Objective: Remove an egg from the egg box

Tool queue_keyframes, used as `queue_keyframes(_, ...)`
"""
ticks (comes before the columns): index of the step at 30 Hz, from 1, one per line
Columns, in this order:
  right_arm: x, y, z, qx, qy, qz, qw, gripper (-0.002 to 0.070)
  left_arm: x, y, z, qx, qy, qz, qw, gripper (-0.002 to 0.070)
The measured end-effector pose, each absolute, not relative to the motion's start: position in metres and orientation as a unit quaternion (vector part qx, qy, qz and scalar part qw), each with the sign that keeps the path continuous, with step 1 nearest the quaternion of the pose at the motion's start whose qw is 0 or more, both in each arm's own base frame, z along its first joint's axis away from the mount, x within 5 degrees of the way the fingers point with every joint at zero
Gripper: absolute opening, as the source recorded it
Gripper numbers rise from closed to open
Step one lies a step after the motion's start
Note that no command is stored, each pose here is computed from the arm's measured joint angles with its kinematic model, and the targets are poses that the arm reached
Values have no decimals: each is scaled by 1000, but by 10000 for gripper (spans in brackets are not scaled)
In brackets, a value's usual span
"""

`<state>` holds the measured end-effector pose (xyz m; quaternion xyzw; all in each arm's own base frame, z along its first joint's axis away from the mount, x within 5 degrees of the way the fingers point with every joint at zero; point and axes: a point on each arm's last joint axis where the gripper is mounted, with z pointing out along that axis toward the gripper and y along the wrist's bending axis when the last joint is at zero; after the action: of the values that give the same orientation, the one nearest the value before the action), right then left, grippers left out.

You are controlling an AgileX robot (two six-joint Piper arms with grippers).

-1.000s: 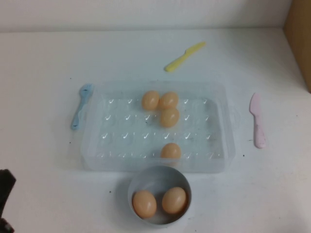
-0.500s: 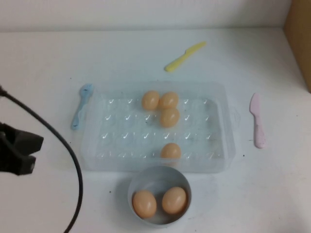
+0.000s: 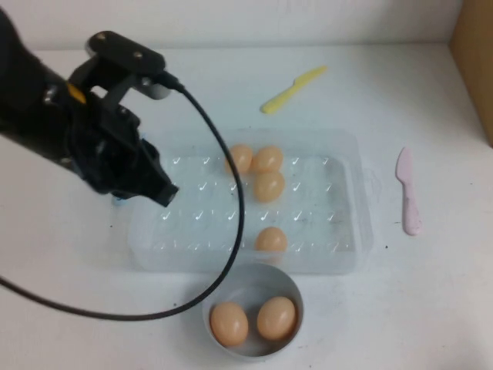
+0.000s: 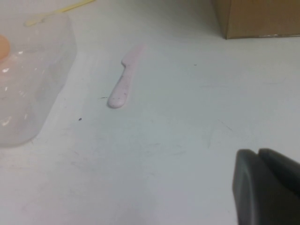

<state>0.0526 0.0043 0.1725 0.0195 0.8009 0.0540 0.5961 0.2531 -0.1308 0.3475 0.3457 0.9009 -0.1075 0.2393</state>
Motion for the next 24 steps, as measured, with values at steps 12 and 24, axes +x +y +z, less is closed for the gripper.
queue_keyframes(12,53,4,172,20,801,54,596,-17,319,-195,319,404,893,-68,188,-5)
queue_keyframes(24,53,4,172,20,801,54,596,-17,358,-250,270,441,887,-62,123,193)
